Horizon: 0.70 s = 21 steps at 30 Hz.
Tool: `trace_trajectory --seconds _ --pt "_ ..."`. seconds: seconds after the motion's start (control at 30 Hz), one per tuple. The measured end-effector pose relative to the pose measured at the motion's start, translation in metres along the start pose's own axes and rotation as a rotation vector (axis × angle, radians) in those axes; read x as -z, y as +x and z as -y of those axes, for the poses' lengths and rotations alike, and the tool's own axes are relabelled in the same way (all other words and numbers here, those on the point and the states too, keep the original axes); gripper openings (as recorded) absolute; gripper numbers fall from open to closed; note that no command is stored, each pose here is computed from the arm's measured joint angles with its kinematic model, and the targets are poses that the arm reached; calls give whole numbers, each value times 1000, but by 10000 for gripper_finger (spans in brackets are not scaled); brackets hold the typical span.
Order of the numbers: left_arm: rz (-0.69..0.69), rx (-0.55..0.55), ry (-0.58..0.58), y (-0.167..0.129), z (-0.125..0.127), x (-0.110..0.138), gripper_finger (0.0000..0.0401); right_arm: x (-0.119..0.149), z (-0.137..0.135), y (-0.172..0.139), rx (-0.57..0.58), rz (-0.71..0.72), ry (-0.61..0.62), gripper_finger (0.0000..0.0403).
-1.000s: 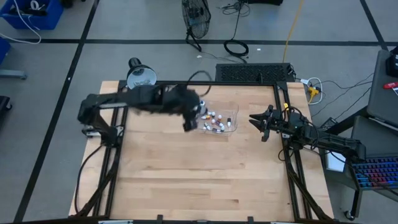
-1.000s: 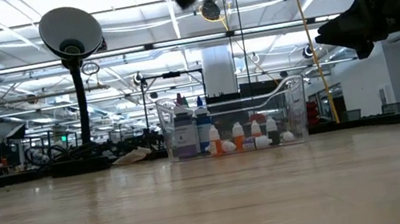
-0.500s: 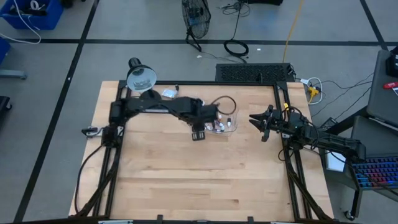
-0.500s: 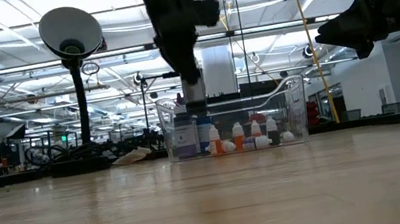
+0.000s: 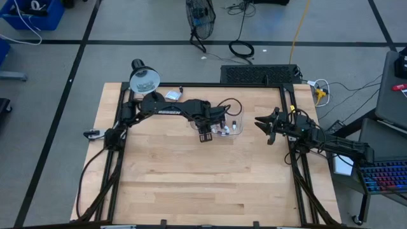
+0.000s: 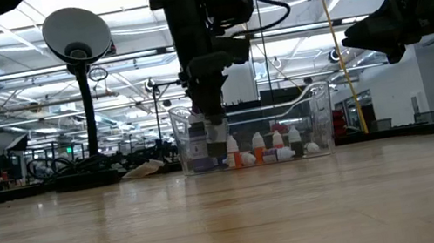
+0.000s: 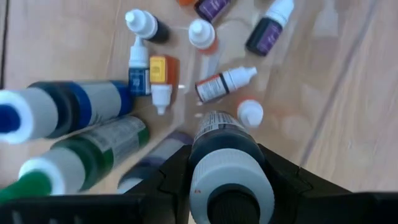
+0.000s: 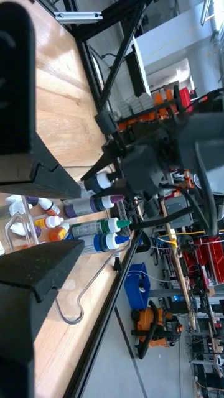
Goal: Pick & Place food coloring
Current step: Put the black big food coloring into the transparent bin
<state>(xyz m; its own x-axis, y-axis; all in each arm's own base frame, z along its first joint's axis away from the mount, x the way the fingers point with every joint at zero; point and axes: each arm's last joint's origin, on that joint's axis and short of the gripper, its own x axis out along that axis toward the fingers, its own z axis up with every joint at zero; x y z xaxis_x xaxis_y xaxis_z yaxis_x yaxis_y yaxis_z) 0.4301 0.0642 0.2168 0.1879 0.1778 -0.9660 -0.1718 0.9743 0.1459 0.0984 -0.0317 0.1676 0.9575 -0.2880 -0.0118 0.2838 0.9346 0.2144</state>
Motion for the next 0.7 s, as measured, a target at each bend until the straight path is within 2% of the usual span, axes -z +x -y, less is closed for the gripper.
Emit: trace_trajectory --seconds 0.13,0.57,0.6,0.7 --pt "7 52 -29 3 -8 -1 139 0 0 0 -1 0 0 105" --pt "12 61 -58 4 -14 -1 139 0 0 0 0 0 0 105" --pt "12 67 -64 4 -14 -1 144 0 0 0 -1 0 0 105" --pt "9 74 -74 4 -14 -1 196 0 0 0 -1 0 0 105"
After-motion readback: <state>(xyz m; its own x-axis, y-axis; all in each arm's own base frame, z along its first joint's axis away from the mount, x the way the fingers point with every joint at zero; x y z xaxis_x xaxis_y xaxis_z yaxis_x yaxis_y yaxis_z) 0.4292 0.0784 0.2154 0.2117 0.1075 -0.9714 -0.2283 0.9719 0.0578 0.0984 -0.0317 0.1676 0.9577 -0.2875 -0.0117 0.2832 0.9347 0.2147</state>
